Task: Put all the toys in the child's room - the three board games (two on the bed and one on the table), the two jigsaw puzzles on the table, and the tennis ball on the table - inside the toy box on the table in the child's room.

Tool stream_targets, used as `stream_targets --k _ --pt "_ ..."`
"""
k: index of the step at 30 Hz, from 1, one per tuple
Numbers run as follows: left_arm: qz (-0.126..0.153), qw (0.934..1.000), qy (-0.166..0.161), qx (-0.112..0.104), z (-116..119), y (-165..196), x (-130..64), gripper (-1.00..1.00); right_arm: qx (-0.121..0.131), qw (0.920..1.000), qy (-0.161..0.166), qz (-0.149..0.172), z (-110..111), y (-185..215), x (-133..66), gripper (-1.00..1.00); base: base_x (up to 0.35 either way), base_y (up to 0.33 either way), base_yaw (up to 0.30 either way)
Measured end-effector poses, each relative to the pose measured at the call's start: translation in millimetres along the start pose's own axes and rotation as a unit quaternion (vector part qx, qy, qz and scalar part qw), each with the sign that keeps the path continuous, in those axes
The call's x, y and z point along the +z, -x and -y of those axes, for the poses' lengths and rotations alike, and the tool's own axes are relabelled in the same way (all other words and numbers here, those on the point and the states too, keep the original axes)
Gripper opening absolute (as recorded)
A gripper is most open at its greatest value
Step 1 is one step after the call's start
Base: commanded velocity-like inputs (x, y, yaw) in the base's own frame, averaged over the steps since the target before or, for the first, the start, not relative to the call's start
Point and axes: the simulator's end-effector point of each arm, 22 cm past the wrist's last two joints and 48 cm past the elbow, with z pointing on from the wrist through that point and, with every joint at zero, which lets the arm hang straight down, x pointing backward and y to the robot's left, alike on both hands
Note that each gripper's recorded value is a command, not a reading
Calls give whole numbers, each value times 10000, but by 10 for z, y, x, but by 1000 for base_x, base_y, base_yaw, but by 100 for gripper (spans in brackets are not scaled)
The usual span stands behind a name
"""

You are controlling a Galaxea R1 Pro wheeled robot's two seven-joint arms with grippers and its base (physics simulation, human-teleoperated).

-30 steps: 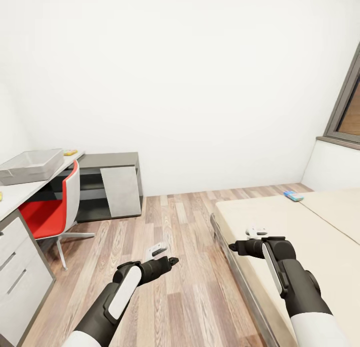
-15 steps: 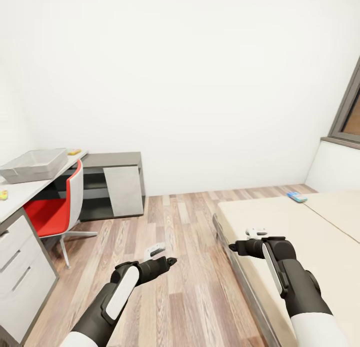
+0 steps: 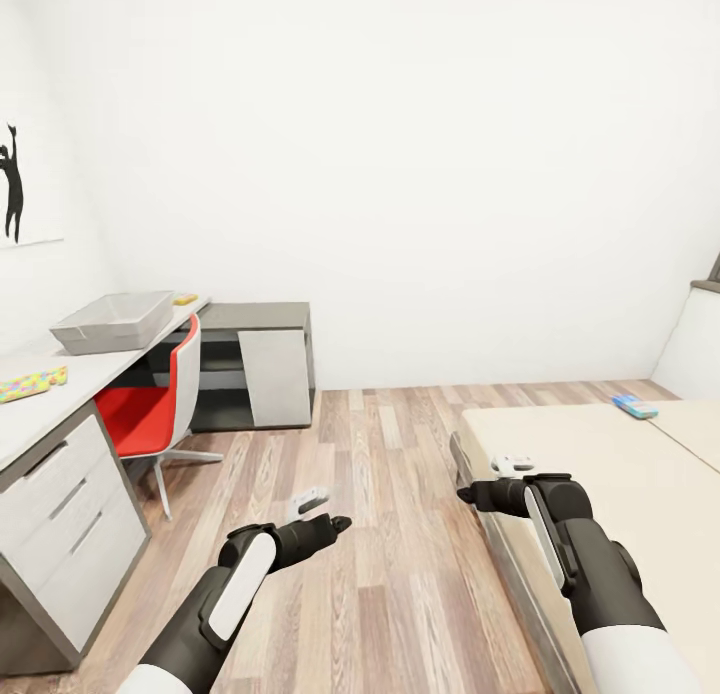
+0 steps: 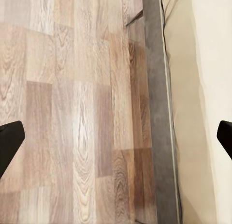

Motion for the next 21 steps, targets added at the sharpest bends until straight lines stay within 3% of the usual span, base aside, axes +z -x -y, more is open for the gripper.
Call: stream_targets --k 14,21 --pt "-4 10000 6 1 -8 -2 0 100 -2 10000 5 1 -4 0 0 100 -1 -1 39" --pt "-2 10000 8 2 -9 1 1 100 -1 10000 5 -2 -4 -1 3 100 -102 -61 8"
